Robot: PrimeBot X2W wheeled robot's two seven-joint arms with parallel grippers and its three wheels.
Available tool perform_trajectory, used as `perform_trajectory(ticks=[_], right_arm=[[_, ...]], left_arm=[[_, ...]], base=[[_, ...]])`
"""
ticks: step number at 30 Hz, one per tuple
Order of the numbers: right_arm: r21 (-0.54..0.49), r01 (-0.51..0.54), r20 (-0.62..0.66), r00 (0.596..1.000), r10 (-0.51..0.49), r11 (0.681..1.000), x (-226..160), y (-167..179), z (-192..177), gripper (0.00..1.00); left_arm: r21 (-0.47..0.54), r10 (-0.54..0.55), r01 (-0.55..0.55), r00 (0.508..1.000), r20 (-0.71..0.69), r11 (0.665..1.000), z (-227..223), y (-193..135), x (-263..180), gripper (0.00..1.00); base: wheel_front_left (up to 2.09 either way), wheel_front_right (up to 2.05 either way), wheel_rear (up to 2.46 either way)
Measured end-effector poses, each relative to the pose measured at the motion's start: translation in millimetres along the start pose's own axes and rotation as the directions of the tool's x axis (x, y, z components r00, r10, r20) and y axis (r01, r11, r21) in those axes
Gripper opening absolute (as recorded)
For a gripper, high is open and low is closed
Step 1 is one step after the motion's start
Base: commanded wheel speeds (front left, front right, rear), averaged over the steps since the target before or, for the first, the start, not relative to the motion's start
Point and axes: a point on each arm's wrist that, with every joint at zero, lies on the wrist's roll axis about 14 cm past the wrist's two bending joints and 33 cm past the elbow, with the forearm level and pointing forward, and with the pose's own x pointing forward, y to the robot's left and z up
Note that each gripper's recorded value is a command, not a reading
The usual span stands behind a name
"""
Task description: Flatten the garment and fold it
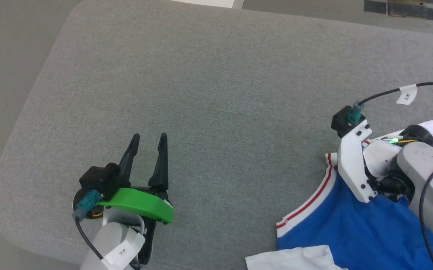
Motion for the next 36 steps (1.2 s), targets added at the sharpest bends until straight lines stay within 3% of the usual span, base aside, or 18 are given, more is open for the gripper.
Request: perform_trajectory(ticks=[9, 14, 20, 26, 27, 28, 29, 31, 36], right_arm=[[0.041, 0.093, 0.25, 0.963, -0.1, 0.995, -23.6, -29.8, 61.4, 0.0], [0.113, 0.173, 0.374, 0.905, -0.203, 0.978, -47.1, -74.8, 103.1, 0.0], [0.226, 0.243, 0.456, 0.829, -0.322, 0.944, -62.6, -131.5, 128.0, 0.0], [0.275, 0.23, 0.427, 0.841, -0.333, 0.934, -30.1, -142.5, 117.7, 0.0], [0.283, 0.217, 0.426, 0.844, -0.326, 0.934, -22.9, -139.9, 116.0, 0.07], [0.287, 0.209, 0.424, 0.848, -0.319, 0.935, -16.2, -136.9, 113.3, 0.45], [0.289, 0.203, 0.425, 0.849, -0.315, 0.936, -11.6, -133.9, 110.9, 1.0], [0.302, 0.189, 0.448, 0.837, -0.314, 0.934, -9.6, -129.6, 110.1, 1.0], [0.323, 0.184, 0.568, 0.747, -0.345, 0.929, -30.9, -127.4, 120.0, 1.0]], left_arm=[[0.004, -0.023, 0.023, 1.0, 0.016, 1.0, 5.7, -6.3, -1.5, 1.0], [0.004, -0.035, 0.035, 0.999, 0.004, 0.999, 1.2, -9.7, 1.2, 1.0], [0.011, -0.044, 0.044, 0.999, -0.009, 0.999, -3.7, -11.1, 10.2, 1.0], [0.009, -0.029, 0.029, 0.999, -0.037, 1.0, -13.8, -5.6, 13.8, 1.0], [0.007, -0.026, 0.027, 0.999, -0.041, 1.0, -15.2, -5.0, 14.2, 1.0], [0.006, -0.024, 0.024, 0.999, -0.045, 1.0, -16.6, -4.3, 14.2, 1.0], [0.007, -0.024, 0.024, 0.999, -0.049, 1.0, -17.9, -4.4, 13.8, 1.0], [0.006, -0.027, 0.027, 0.998, -0.05, 1.0, -18.0, -5.6, 13.1, 1.0], [0.005, -0.024, 0.025, 0.999, -0.028, 1.0, -9.8, -5.3, 11.5, 1.0]], base=[[0.0, 0.0, 0.0], [0.0, 0.0, 0.0], [0.0, 0.0, 0.0], [0.0, 0.0, 0.0], [0.0, 0.0, 0.0], [0.0, 0.0, 0.0], [0.0, 0.0, 0.0], [0.0, 0.0, 0.0], [0.0, 0.0, 0.0]])
